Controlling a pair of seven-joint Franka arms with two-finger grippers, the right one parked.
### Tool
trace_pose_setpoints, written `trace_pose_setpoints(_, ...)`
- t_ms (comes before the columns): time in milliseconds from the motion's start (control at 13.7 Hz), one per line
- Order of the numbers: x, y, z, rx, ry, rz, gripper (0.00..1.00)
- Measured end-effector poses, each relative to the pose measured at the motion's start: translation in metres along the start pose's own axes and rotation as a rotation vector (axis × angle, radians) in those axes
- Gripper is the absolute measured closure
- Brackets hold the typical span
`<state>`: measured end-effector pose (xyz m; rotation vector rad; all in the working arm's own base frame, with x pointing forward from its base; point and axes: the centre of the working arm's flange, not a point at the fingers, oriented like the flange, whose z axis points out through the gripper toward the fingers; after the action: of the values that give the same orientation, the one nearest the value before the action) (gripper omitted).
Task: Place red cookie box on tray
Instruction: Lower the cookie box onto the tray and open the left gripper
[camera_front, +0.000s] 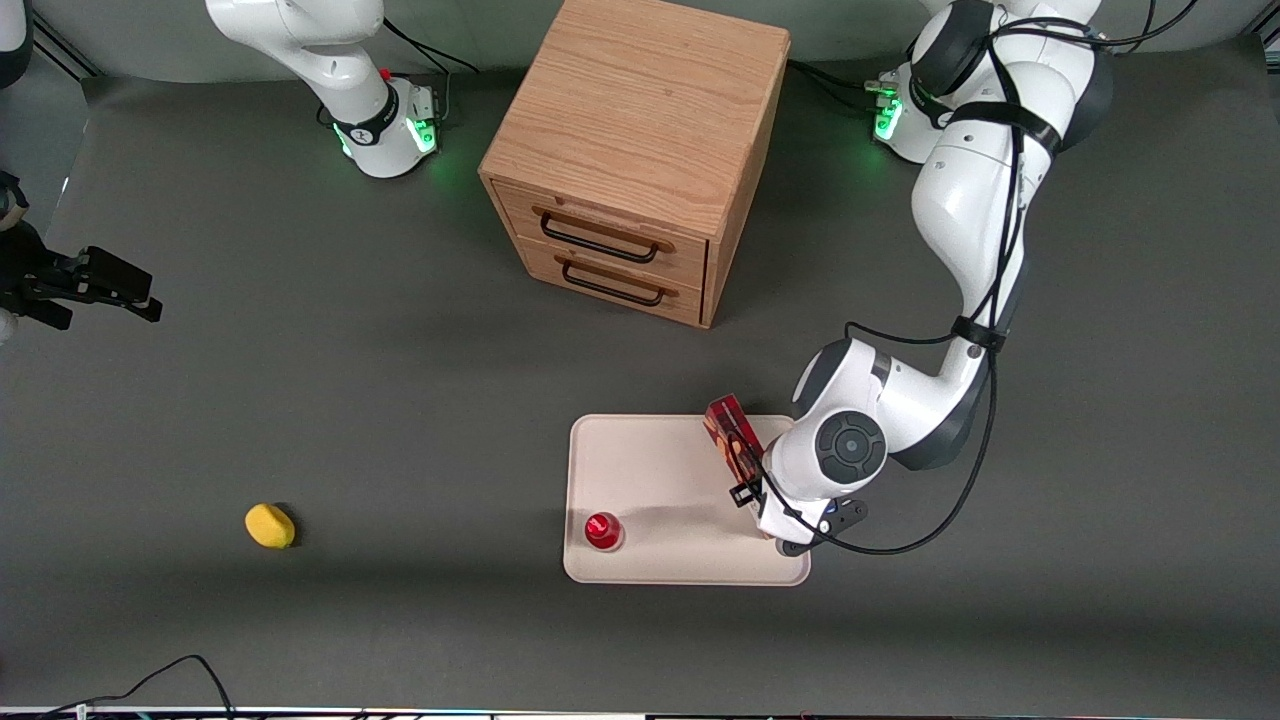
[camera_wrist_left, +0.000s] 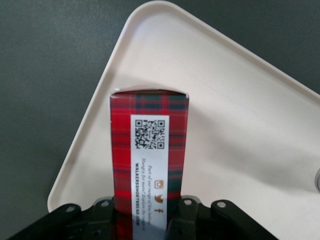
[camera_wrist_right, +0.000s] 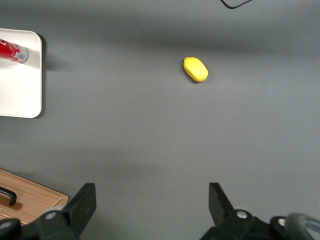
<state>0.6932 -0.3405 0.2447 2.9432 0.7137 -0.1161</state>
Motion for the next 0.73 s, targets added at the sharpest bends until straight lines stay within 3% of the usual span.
trace_pose_setpoints(365, 0.003, -0.001, 0.003, 0.023, 0.048, 0.030, 0.68)
trace_pose_setpoints(730, 0.014, -0.007, 0.003, 0.020, 0.074, 0.027, 0.68)
